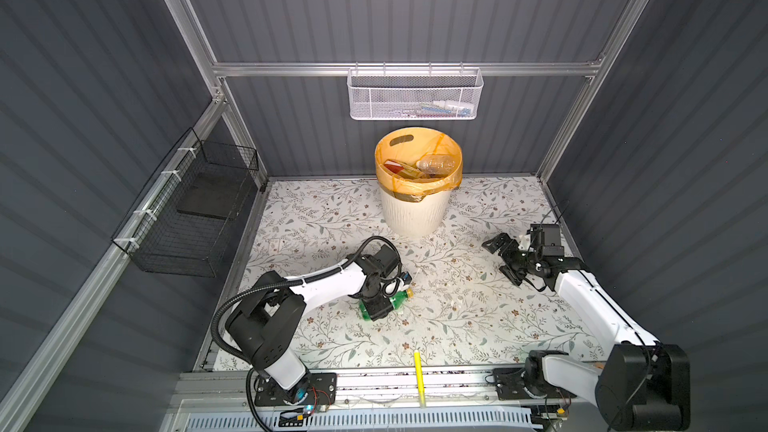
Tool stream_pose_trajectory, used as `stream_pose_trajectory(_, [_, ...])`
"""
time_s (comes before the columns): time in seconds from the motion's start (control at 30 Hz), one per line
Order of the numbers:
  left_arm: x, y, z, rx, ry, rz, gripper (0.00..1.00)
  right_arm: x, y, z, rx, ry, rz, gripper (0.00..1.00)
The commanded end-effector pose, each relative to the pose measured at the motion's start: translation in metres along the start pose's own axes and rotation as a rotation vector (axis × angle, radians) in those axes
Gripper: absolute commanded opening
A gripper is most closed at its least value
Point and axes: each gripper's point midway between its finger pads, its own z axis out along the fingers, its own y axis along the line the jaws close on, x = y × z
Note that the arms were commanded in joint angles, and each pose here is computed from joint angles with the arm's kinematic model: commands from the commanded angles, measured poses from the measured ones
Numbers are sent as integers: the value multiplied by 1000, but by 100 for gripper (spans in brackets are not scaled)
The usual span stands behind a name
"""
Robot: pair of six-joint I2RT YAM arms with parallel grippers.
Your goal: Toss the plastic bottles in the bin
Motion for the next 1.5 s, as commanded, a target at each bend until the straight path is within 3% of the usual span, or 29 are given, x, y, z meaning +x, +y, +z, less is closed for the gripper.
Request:
stream_pose_trajectory(0.0, [-4, 1, -2, -7, -10, 0, 59, 2, -5, 2, 5, 4, 0, 99])
stream_pose_trajectory(0.1, [-8, 3, -9, -18, -23, 1, 53, 3, -7, 2, 8, 7, 5, 99])
stream_pose_trajectory(0.2, [-36, 14, -51, -72, -98, 0, 47, 3, -4, 0, 0, 5, 5, 99])
stream_pose_trajectory(0.27, [-81, 25, -119, -138, -270, 23, 48, 2, -2, -3, -4, -1, 3, 99])
stream_pose_trajectory(0.3, [-117, 33, -183, -197, -431, 28, 50, 2, 0, -5, -7, -3, 0, 99])
stream_pose_trajectory(0.33, [-148, 39, -252, -256, -605, 18, 60, 0, 3, -8, -12, -11, -7, 99])
stream_pose_trajectory(0.4, [-185, 62, -375, -439, -947, -81, 99, -3, 6, -11, -19, -24, -16, 99])
stream_pose_trajectory(0.43, [-190, 79, -425, -559, -1087, -161, 100, -3, 7, -12, -21, -27, -16, 99])
stream_pose_trajectory(0.5, [-193, 111, -482, -771, -1207, -275, 100, -1, 6, -11, -21, -22, -5, 99])
stream_pose_trajectory(0.53, [-183, 142, -501, -902, -1218, -417, 100, 0, 5, -10, -22, -15, 0, 99])
stream_pose_trajectory(0.57, [-175, 166, -506, -950, -1210, -501, 100, 1, 9, -17, -42, -29, -7, 99])
stream_pose_trajectory(0.63, [-155, 229, -491, -910, -1170, -713, 100, 4, 8, -19, -50, -34, -4, 99])
stream_pose_trajectory(0.73, [-154, 259, -454, -760, -1126, -821, 100, 10, -1, -25, -26, -39, -2, 99])
stream_pose_trajectory(0.9, [-142, 243, -439, -701, -1209, -818, 100, -3, -9, -35, 26, -105, -21, 99])
stream_pose_trajectory(1.07, [-104, 229, -419, -731, -1102, -797, 100, -49, -9, -61, 96, -207, -42, 99])
stream_pose_trajectory(1.17, [-74, 224, -383, -716, -1026, -834, 100, -90, -10, -82, 155, -313, -63, 99])
stream_pose_trajectory(1.33, [-34, 213, -297, -615, -938, -944, 100, -147, -24, -92, 178, -398, 50, 99])
stream_pose_trajectory(1.47, [-16, 210, -250, -561, -869, -997, 100, -191, -29, -90, 270, -400, 0, 99])
